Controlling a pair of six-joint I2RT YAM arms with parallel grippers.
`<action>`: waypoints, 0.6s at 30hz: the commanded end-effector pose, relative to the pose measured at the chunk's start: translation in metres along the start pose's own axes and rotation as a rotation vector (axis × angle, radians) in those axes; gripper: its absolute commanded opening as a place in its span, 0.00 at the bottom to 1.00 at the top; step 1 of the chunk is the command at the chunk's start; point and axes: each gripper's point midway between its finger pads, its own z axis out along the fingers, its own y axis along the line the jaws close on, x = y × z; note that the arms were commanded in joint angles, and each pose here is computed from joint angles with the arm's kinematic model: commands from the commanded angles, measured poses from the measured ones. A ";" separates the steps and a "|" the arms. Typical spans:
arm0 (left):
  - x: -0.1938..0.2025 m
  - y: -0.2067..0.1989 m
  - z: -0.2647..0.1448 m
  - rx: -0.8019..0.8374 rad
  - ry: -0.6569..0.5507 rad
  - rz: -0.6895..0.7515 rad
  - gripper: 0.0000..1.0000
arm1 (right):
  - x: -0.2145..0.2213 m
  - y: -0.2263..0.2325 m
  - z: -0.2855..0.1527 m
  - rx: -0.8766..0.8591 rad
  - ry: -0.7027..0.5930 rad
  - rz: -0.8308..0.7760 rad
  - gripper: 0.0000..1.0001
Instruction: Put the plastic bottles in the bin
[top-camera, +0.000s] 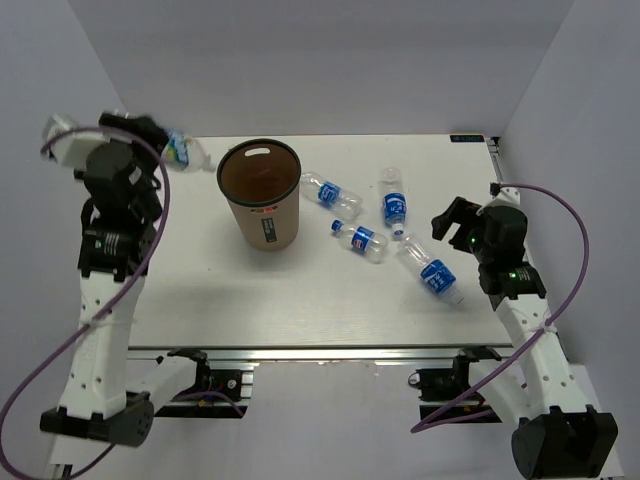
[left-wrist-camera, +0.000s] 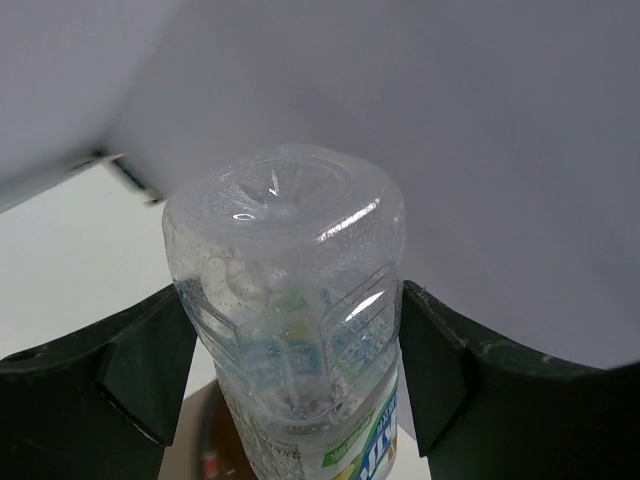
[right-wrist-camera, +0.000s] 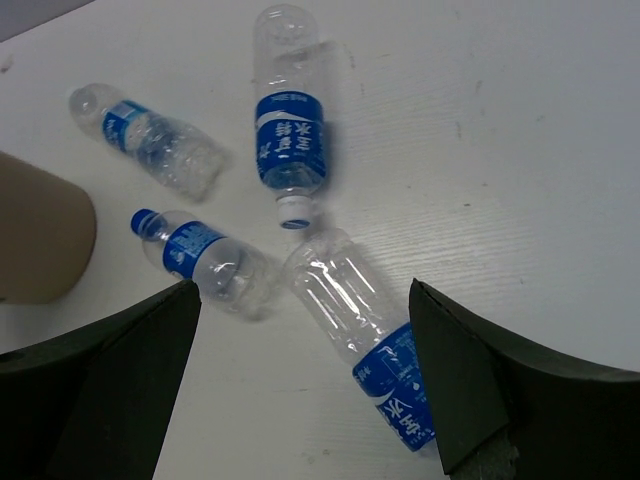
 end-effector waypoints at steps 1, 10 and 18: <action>0.038 -0.120 0.032 0.448 0.128 0.108 0.40 | -0.007 0.035 -0.004 -0.210 -0.032 -0.083 0.89; 0.120 -0.151 0.064 0.558 0.228 0.300 0.52 | 0.020 0.080 -0.003 -0.535 0.044 -0.199 0.90; 0.144 -0.127 0.048 0.562 0.271 0.311 0.98 | 0.046 0.122 0.045 -0.507 0.109 -0.381 0.89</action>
